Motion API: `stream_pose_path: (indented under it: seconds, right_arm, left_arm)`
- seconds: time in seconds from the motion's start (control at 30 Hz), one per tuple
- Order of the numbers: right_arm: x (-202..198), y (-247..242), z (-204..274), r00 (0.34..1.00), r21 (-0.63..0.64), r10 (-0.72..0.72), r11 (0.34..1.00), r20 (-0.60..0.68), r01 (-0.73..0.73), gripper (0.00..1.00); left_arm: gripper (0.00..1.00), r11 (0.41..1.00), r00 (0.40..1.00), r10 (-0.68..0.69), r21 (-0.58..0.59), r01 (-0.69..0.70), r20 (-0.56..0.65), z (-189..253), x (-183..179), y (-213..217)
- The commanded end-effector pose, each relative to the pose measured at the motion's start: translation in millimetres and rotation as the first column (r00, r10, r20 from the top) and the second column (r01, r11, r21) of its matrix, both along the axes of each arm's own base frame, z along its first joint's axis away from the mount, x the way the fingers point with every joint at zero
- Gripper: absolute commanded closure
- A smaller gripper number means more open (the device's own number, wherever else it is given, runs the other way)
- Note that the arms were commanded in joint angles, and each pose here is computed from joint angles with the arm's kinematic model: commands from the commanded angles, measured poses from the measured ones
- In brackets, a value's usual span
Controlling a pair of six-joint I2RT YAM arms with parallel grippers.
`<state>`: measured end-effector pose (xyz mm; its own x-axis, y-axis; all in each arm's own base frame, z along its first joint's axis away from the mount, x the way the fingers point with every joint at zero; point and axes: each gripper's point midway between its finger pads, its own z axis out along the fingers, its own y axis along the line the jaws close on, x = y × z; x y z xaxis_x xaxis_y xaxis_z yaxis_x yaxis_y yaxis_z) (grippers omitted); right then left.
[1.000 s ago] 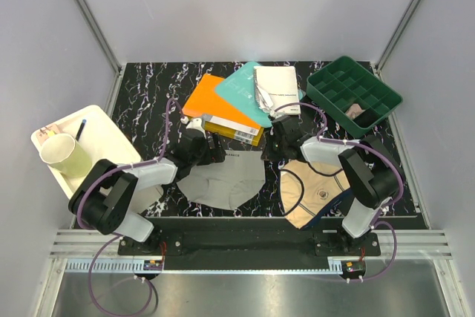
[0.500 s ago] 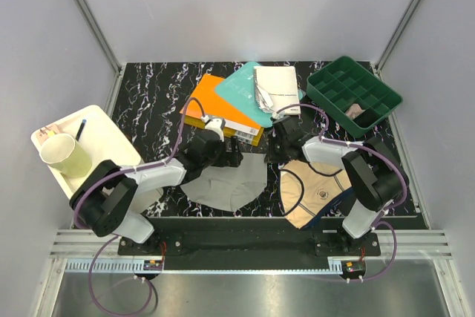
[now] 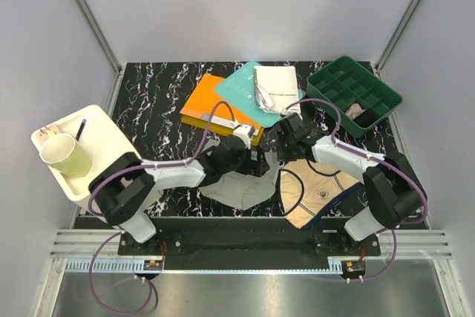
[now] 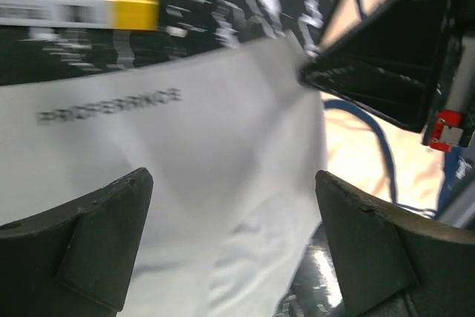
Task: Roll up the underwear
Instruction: Fold the underwear at the center of the board.
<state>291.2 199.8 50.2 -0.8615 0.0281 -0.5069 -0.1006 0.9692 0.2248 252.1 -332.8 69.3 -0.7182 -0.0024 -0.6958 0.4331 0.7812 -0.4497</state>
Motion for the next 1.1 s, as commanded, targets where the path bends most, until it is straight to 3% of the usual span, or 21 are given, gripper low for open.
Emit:
stream_pose_path:
  seconds: [0.0,0.27,0.4,0.7,0.93,1.07]
  right_arm:
    - [3,-10,22,0.999,-0.034,-0.038,0.999,0.035,0.039,1.00]
    - [0,-11,29,0.997,-0.017,-0.065,0.998,0.028,0.066,1.00]
    - [1,-11,30,0.997,-0.015,-0.071,0.997,0.022,0.071,1.00]
    - [1,-8,32,0.997,-0.007,-0.073,0.997,0.014,0.073,1.00]
    - [0,-7,30,0.998,-0.010,-0.068,0.998,0.003,0.068,1.00]
    - [-1,-8,28,0.998,-0.016,-0.067,0.998,-0.004,0.066,1.00]
  left_arm:
    - [0.09,0.986,0.994,-0.100,-0.131,0.104,0.039,32,-5,-54]
    - [0.19,0.979,0.988,-0.155,-0.132,0.154,0.002,27,-27,-79]
    - [0.28,0.983,0.987,-0.160,-0.094,0.157,-0.022,16,-35,-84]
    - [0.39,0.989,0.988,-0.142,-0.039,0.140,-0.057,-2,-33,-84]
    - [0.55,0.989,0.988,-0.145,-0.030,0.144,-0.054,-4,-34,-87]
    - [0.72,0.988,0.987,-0.150,-0.029,0.149,-0.052,-3,-34,-88]
